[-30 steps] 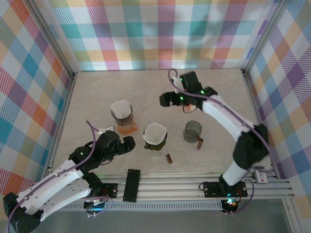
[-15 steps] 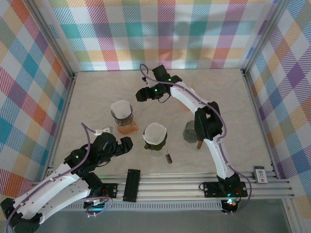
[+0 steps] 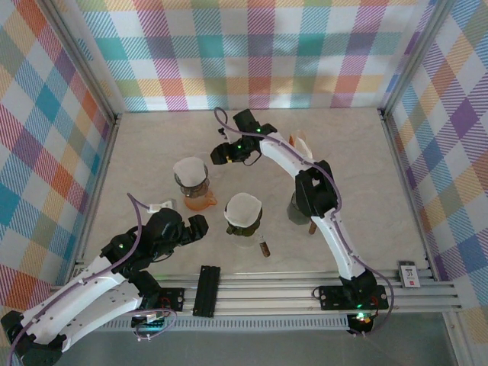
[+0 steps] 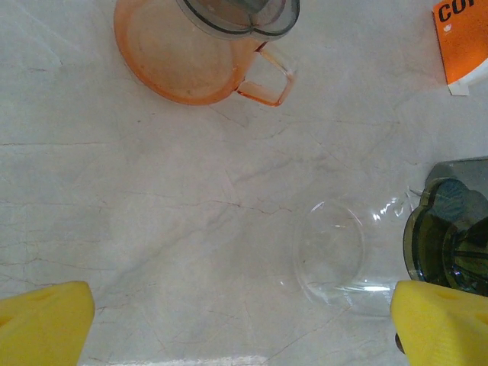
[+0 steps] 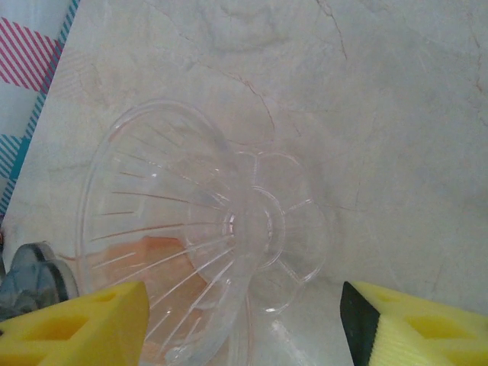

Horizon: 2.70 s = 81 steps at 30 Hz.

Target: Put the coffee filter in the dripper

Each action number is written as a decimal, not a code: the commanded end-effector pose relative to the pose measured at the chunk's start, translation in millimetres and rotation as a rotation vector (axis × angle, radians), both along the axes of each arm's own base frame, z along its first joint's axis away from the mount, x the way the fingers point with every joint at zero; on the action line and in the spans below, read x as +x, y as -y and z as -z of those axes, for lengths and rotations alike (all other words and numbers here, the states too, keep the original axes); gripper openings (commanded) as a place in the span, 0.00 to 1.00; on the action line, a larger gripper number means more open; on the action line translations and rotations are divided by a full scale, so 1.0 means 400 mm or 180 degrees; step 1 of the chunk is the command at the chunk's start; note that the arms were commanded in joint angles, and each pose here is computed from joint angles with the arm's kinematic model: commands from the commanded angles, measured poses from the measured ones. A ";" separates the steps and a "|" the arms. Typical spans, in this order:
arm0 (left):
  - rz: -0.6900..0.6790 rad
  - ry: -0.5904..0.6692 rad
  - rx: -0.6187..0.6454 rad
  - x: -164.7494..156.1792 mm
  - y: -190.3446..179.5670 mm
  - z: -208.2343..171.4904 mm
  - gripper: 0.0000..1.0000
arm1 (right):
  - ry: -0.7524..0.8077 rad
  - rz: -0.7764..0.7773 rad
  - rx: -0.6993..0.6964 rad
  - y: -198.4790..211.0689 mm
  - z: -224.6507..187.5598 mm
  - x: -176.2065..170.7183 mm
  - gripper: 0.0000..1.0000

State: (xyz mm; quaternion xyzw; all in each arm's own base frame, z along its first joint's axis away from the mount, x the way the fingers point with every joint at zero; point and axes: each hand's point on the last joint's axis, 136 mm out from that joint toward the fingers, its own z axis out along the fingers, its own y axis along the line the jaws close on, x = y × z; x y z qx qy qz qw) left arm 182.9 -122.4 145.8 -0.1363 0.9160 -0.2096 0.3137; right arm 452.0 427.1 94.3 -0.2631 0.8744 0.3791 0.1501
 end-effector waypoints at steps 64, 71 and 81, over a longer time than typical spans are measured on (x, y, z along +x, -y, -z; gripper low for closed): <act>0.0135 -0.0198 -0.0037 0.013 0.049 0.059 1.00 | 0.0096 0.2087 -0.1333 0.671 -0.027 -0.151 0.31; 0.0190 -0.0267 -0.0081 0.009 0.063 0.077 0.99 | 0.0321 0.2108 -0.0968 0.652 -0.130 -0.159 0.62; 0.0437 -0.0422 -0.0213 0.019 0.130 0.114 0.89 | 0.0625 0.2084 -0.0743 0.651 -0.222 -0.323 0.70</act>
